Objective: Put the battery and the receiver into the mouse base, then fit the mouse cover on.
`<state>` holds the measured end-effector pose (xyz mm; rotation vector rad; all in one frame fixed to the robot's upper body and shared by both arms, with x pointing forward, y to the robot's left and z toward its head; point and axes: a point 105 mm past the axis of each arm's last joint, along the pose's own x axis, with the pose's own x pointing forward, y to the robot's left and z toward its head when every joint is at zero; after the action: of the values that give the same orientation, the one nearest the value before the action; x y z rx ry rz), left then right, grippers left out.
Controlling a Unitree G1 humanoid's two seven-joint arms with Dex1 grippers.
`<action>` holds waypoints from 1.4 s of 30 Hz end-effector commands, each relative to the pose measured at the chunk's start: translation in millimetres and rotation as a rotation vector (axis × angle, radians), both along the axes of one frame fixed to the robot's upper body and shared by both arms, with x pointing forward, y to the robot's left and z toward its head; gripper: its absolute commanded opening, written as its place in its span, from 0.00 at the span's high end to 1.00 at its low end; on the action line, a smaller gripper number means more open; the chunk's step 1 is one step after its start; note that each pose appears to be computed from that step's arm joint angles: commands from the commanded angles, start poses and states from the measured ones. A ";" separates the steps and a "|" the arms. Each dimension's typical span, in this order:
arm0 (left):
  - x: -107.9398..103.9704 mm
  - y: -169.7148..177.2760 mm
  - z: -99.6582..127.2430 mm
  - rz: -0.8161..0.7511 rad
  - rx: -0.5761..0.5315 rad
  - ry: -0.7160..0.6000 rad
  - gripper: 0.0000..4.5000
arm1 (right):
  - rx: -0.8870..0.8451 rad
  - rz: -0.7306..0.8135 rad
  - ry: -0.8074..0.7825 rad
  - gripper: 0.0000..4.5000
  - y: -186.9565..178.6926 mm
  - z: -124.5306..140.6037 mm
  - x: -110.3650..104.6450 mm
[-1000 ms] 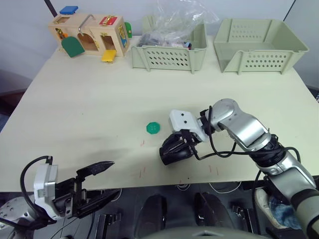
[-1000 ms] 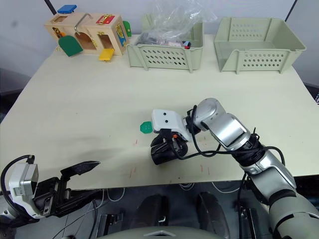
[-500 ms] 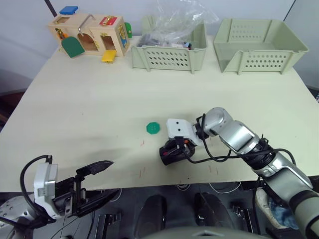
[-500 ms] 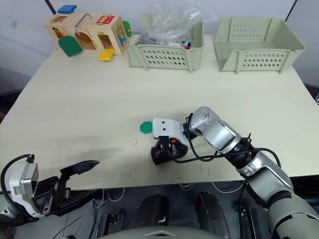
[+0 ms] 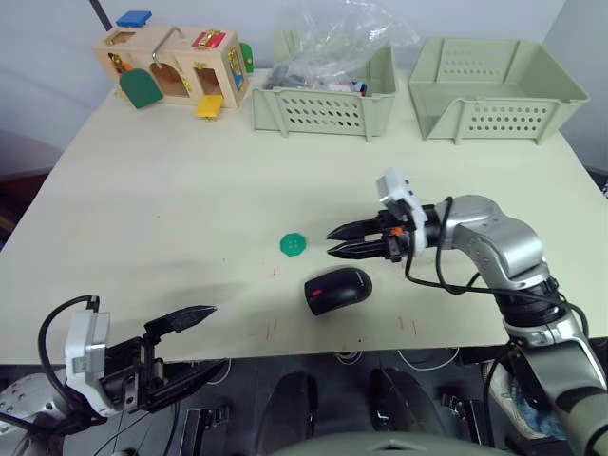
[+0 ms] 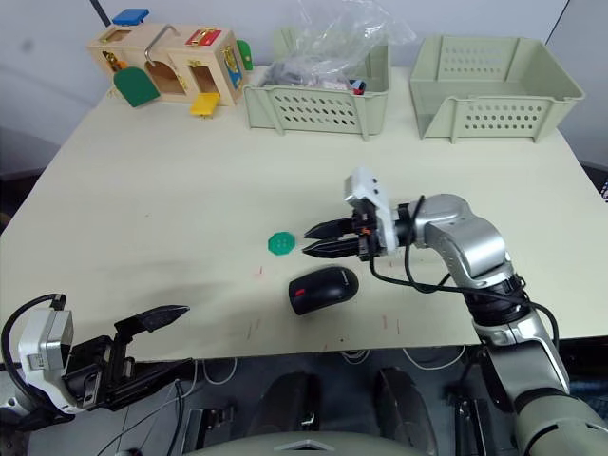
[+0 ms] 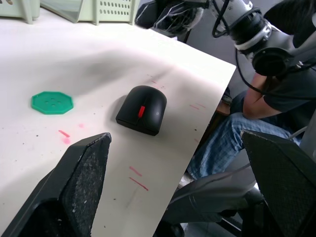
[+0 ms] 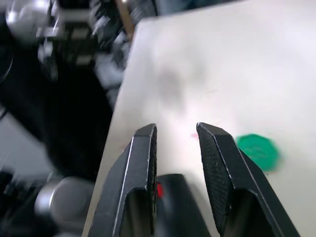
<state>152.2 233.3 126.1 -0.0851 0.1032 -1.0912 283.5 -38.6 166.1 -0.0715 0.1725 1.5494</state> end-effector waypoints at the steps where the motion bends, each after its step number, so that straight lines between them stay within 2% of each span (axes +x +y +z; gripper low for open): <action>1: 1.8 -0.6 4.6 -0.003 -0.004 -0.017 0.00 | 0.092 -0.096 -0.014 0.70 -10.5 -6.8 -3.5; 7: 9.9 -1.2 6.8 -0.011 -0.006 -0.024 0.00 | 0.156 -0.222 0.044 0.70 -6.1 -39.3 -12.7; 21: 16.5 -0.2 13.0 -0.027 0.005 -0.036 0.00 | 0.199 -0.456 0.091 0.70 -9.8 -83.4 -11.8; 24: 14.7 -2.3 18.3 -0.030 0.007 -0.041 0.00 | 0.164 -0.492 0.146 0.70 -8.8 -106.8 -12.6; 27: 12.7 -2.0 23.7 -0.030 0.010 -0.045 0.00 | 0.099 -0.469 0.171 0.70 -2.7 -132.5 -22.9; 29: 13.1 -1.1 24.6 -0.025 0.010 -0.045 0.00 | 0.111 -0.471 0.137 0.70 -1.9 -128.4 -21.7; 30: 13.5 -0.3 24.8 -0.020 0.009 -0.046 0.00 | 0.148 -0.487 0.101 0.70 -4.0 -116.0 -16.9; 34: 17.8 5.1 23.7 0.037 -0.016 -0.035 0.00 | 0.292 -0.540 -0.045 0.70 -23.8 -44.4 -1.6; 36: 21.6 7.0 23.3 0.080 -0.034 -0.032 0.00 | 0.309 -0.557 -0.077 0.70 -34.3 -20.2 -1.6; 39: 31.4 10.3 20.5 0.172 -0.039 -0.025 0.00 | 0.223 -0.543 -0.136 0.70 -52.8 -10.1 -6.6; 42: 34.3 11.3 17.9 0.215 -0.041 -0.008 0.00 | 0.210 -0.508 -0.154 0.70 -69.4 -5.5 -12.8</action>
<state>186.3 244.3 138.5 -0.1422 0.0766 -0.8916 277.3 -108.2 152.9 -0.0006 -0.0594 1.0062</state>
